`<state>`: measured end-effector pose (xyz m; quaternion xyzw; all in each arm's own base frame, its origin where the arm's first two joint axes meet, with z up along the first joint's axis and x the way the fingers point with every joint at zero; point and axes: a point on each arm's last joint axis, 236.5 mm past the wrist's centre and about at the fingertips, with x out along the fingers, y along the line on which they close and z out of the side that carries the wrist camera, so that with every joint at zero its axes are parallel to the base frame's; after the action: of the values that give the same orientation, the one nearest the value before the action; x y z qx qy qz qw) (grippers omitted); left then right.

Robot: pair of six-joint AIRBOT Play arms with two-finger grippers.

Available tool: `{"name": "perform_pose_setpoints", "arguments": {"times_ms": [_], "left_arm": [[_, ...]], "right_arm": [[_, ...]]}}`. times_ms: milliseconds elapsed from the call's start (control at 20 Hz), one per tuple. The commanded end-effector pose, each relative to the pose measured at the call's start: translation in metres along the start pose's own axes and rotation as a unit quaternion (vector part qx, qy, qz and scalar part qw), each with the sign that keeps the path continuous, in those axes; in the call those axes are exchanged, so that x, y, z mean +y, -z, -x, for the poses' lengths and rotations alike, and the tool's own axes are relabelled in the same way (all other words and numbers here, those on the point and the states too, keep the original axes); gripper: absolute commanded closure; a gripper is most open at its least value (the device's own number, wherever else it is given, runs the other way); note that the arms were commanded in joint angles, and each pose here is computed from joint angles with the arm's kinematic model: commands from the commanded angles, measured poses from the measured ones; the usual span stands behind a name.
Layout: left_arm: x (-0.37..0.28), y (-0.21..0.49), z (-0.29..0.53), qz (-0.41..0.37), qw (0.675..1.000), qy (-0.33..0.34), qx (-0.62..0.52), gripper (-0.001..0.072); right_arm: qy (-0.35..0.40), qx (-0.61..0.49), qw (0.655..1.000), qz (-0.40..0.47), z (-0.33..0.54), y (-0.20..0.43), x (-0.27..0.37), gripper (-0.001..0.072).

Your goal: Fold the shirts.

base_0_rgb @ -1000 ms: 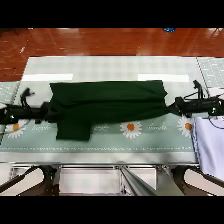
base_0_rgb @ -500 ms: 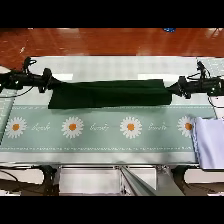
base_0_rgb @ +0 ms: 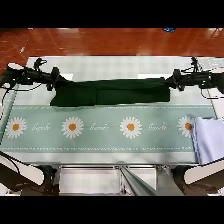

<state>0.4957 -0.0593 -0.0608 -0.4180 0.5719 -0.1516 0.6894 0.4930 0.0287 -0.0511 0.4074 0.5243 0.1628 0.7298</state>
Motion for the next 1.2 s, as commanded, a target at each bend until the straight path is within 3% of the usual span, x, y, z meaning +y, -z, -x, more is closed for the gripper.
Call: {"name": "perform_pose_setpoints", "arguments": {"times_ms": [0, 300, 550, 700, 950, 1150], "left_arm": [[0.001, 0.001, 0.001, -0.010, 1.000, 0.002, 0.013, 0.0202], [-0.024, -0.038, 0.135, -0.061, 0.993, -0.034, -0.091, 0.0202], [-0.067, -0.021, 0.233, -0.173, 0.937, -0.157, -0.260, 0.0202], [-0.084, 0.027, 0.209, -0.204, 0.921, -0.146, -0.298, 0.0202], [-0.055, 0.108, 0.107, -0.227, 0.942, -0.139, -0.202, 0.0202], [-0.047, 0.121, 0.070, -0.230, 0.950, -0.140, -0.157, 0.0202]], "right_arm": [[0.014, -0.035, 0.999, -0.014, -0.016, -0.019, -0.003, 0.0293], [0.049, -0.066, 0.997, 0.006, 0.082, -0.035, -0.013, 0.0295], [0.168, -0.041, 0.985, -0.024, 0.139, -0.003, -0.072, 0.0295], [0.145, -0.042, 0.987, -0.048, 0.108, 0.005, -0.076, 0.0295], [0.104, -0.001, 0.993, -0.061, 0.042, 0.016, -0.067, 0.0295], [0.065, 0.024, 0.995, -0.073, -0.002, 0.026, -0.054, 0.0295]]}}
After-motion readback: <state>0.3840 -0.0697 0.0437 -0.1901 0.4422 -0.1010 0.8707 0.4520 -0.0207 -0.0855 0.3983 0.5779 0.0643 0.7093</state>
